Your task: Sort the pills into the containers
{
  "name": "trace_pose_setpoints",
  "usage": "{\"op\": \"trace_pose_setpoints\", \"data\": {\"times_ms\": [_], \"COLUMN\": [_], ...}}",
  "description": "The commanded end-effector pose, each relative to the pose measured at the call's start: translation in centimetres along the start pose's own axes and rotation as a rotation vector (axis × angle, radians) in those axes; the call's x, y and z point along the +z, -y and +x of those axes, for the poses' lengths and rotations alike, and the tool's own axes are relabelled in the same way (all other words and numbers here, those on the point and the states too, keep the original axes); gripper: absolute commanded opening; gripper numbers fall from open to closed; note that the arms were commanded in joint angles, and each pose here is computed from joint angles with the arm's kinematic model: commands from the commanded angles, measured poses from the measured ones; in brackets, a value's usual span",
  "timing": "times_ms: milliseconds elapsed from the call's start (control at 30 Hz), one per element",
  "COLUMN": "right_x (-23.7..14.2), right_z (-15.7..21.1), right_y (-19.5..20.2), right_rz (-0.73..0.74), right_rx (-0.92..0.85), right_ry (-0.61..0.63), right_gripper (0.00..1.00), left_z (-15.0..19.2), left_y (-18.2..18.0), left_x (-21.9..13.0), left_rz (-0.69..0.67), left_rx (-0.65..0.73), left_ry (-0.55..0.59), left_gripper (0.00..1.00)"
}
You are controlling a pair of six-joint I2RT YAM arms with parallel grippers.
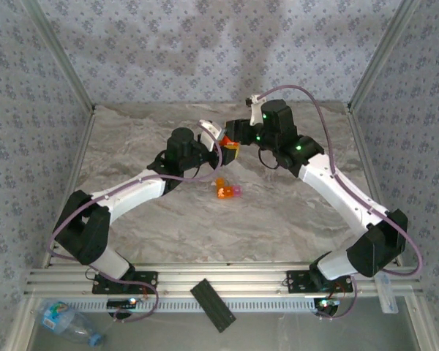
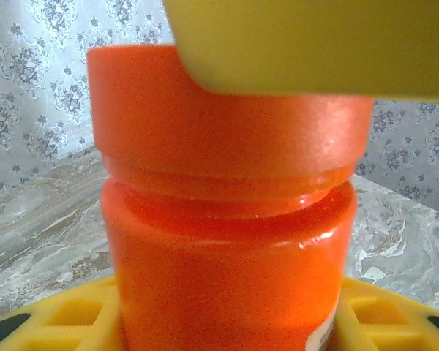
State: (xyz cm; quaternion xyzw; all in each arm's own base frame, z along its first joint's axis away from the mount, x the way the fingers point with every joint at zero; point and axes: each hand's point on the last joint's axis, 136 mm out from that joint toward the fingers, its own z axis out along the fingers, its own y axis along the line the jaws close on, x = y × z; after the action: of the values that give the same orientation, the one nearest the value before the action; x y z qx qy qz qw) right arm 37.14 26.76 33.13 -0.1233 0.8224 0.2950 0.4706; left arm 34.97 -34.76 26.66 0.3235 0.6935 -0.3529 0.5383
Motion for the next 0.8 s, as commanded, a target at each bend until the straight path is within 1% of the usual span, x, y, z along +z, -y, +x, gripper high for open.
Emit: {"op": "trace_pose_setpoints", "data": {"times_ms": [0, 167, 267, 433, 500, 767], "right_x": [0.3, -0.2, -0.7, -1.9, -2.6, -5.9], "right_z": [4.2, 3.2, 2.2, 0.4, -0.1, -0.4], "right_y": [-4.1, -4.4, -4.6, -4.6, -4.6, -3.6], "right_rz": [-0.141, -0.138, -0.141, -0.156, -0.165, -0.215], "right_rx": [-0.027, -0.031, -0.037, -0.032, -0.03, -0.016], "right_ry": [-0.167, -0.162, -0.148, -0.117, -0.103, -0.069], "right_gripper": [0.54, 0.61, 0.69, 0.76, 0.81, 1.0], "left_z": [-7.7, -7.3, -7.1, -6.6, -6.3, -5.8], "left_y": [2.3, 2.1, 2.0, 1.8, 1.7, 0.7], "left_x": [-1.4, -1.2, -1.2, -1.0, -1.0, -1.0], "left_rz": [0.056, 0.054, 0.051, 0.045, 0.042, 0.024], "left_rx": [0.077, 0.075, 0.073, 0.068, 0.067, 0.057], "left_ry": [0.217, 0.204, 0.198, 0.183, 0.177, 0.167], "left_gripper": [0.0, 0.0, 0.0, 0.0, 0.0, 0.0]}}
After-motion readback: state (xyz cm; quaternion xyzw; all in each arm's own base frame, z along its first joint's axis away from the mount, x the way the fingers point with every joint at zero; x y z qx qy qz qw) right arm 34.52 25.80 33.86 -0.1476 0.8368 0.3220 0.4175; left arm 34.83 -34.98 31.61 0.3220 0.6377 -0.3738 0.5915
